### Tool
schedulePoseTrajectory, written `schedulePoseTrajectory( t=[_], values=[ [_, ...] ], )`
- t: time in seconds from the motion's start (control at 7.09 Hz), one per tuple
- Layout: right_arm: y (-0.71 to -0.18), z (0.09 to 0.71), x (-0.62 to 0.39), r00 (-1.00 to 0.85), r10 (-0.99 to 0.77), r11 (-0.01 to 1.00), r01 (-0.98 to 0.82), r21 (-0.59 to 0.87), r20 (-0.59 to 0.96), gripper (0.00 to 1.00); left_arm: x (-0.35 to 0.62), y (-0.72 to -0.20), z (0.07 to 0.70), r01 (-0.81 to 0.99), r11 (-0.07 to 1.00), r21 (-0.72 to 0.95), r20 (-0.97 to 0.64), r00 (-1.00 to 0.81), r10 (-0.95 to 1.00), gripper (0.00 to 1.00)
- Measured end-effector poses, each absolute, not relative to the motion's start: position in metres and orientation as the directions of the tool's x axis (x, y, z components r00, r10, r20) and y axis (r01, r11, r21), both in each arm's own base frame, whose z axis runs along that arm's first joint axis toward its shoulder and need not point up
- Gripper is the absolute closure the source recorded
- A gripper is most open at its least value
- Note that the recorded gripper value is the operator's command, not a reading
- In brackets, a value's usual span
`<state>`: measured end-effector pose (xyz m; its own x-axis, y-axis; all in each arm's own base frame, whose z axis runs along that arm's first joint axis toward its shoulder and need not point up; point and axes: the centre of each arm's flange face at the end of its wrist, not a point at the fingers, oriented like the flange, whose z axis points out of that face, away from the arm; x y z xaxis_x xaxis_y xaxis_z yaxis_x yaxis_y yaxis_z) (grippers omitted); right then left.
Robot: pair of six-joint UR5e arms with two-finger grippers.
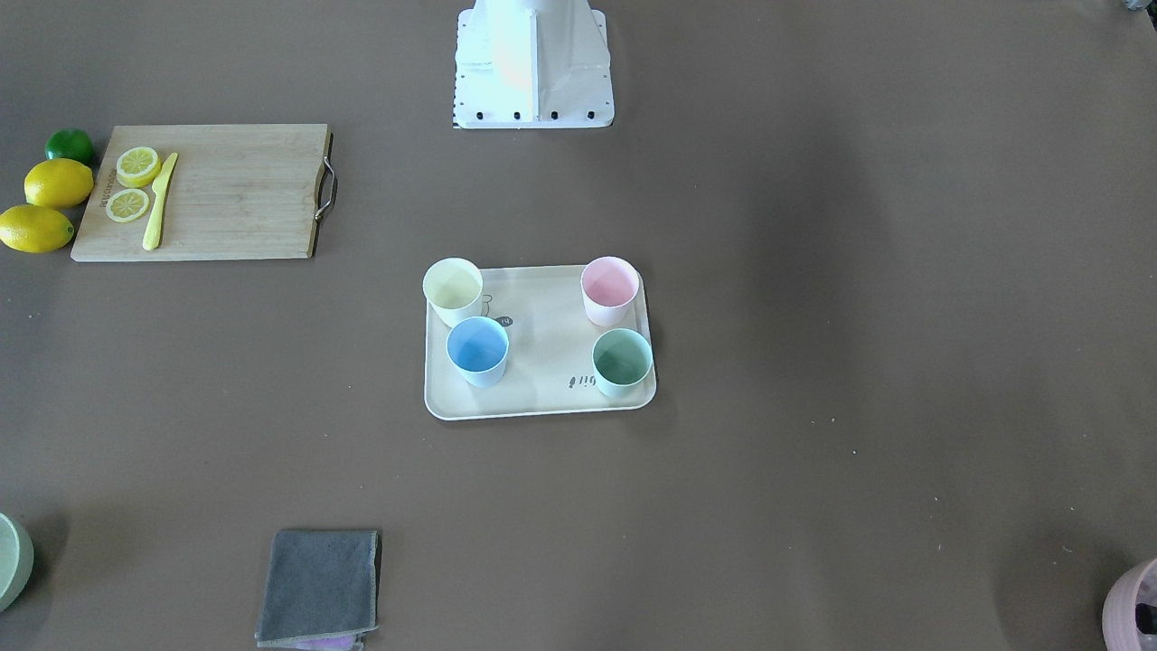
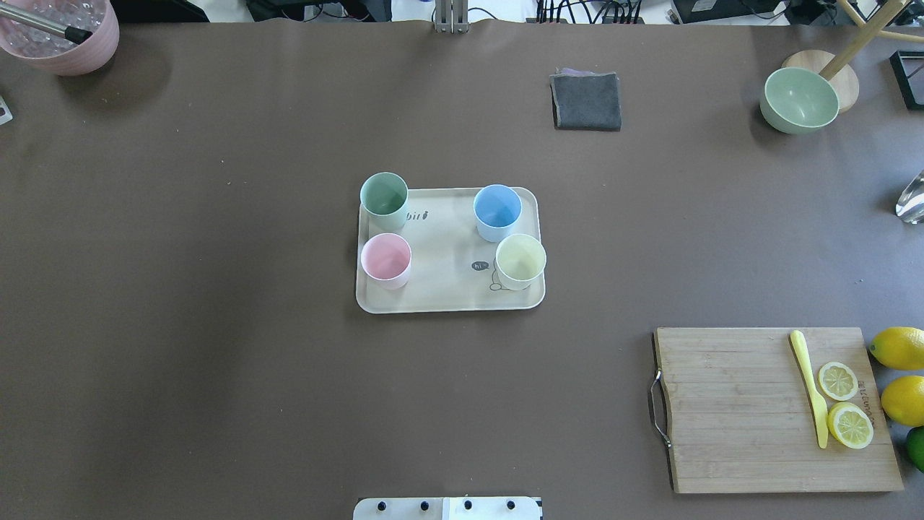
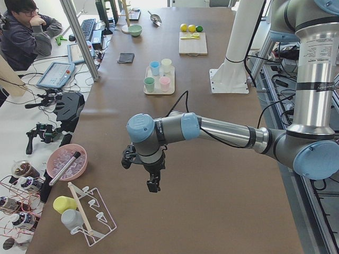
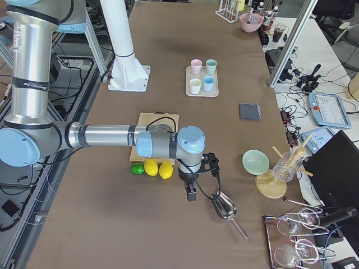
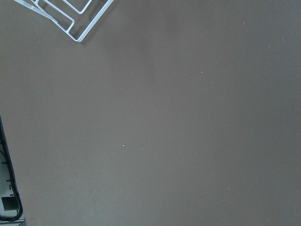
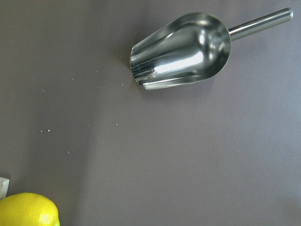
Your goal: Place all cups on tray
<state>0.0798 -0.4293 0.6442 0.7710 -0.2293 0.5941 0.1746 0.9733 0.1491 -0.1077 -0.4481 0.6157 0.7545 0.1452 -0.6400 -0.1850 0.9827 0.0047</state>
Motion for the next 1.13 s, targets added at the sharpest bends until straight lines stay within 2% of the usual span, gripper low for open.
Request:
schedulePoseTrajectory(
  t=[0.42, 1.13],
  values=[
    [-0.429, 0.645, 0.079, 0.771, -0.229, 0.973, 0.175, 0.148, 0.595, 0.0, -0.102, -0.448, 0.635, -0.166, 0.984, 0.059, -0.678, 0.717, 0.162, 0.02],
    [-0.43, 0.646, 0.079, 0.769, -0.228, 0.974, 0.175, 0.147, 0.597, 0.0, -0.098, -0.456, 0.648, -0.027, 1.0, 0.01, -0.724, 0.69, 0.026, 0.02]
  ],
)
